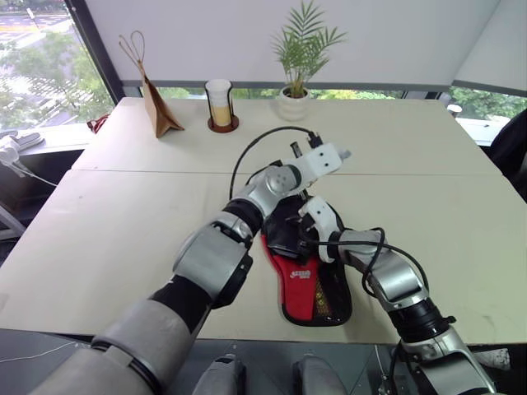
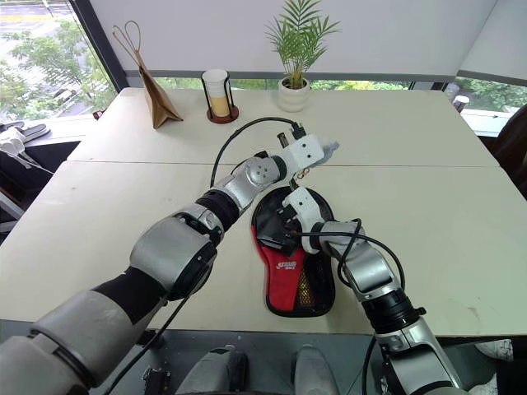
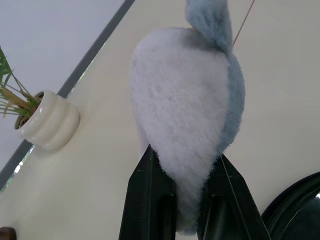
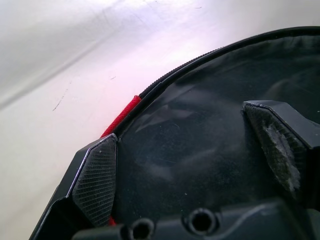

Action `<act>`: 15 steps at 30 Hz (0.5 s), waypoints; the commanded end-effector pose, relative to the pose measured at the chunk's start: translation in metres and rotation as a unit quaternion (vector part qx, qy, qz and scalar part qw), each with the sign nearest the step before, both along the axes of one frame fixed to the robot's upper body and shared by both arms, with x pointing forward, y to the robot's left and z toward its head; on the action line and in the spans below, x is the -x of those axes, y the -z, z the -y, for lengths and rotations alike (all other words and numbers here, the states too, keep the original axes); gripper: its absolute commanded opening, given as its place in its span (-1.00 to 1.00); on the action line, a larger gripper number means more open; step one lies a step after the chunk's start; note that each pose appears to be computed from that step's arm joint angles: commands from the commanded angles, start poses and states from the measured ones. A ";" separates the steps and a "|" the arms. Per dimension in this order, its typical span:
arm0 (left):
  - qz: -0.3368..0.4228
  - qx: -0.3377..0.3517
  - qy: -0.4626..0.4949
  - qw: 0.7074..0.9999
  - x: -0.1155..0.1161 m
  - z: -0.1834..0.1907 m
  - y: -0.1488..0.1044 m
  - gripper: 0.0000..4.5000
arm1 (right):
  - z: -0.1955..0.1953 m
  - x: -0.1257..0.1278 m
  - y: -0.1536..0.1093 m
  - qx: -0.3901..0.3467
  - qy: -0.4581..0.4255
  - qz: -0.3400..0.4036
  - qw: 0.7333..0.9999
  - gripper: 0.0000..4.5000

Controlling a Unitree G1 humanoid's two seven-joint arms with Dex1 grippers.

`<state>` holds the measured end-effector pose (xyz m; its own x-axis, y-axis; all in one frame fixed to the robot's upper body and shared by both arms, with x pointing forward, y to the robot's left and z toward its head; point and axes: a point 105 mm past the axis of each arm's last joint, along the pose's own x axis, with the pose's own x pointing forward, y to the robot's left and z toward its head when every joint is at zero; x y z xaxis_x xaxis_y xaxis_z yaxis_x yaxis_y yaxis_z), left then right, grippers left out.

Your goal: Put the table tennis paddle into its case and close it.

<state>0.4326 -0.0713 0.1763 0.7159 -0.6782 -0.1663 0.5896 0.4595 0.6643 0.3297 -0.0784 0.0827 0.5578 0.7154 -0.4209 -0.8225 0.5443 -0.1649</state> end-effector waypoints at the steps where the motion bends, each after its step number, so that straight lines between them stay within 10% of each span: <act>1: 0.042 0.045 0.021 0.998 0.004 0.015 -0.035 -0.98 | 0.007 0.024 0.065 0.059 0.008 -0.117 0.991 1.00; 11: -0.012 0.052 0.061 0.997 0.016 0.029 -0.020 -0.98 | 0.010 0.022 0.065 0.065 0.009 -0.114 0.991 1.00; 15: -0.040 0.043 0.072 0.996 0.018 0.027 -0.012 -0.18 | 0.012 0.019 0.064 0.067 0.009 -0.112 0.991 1.00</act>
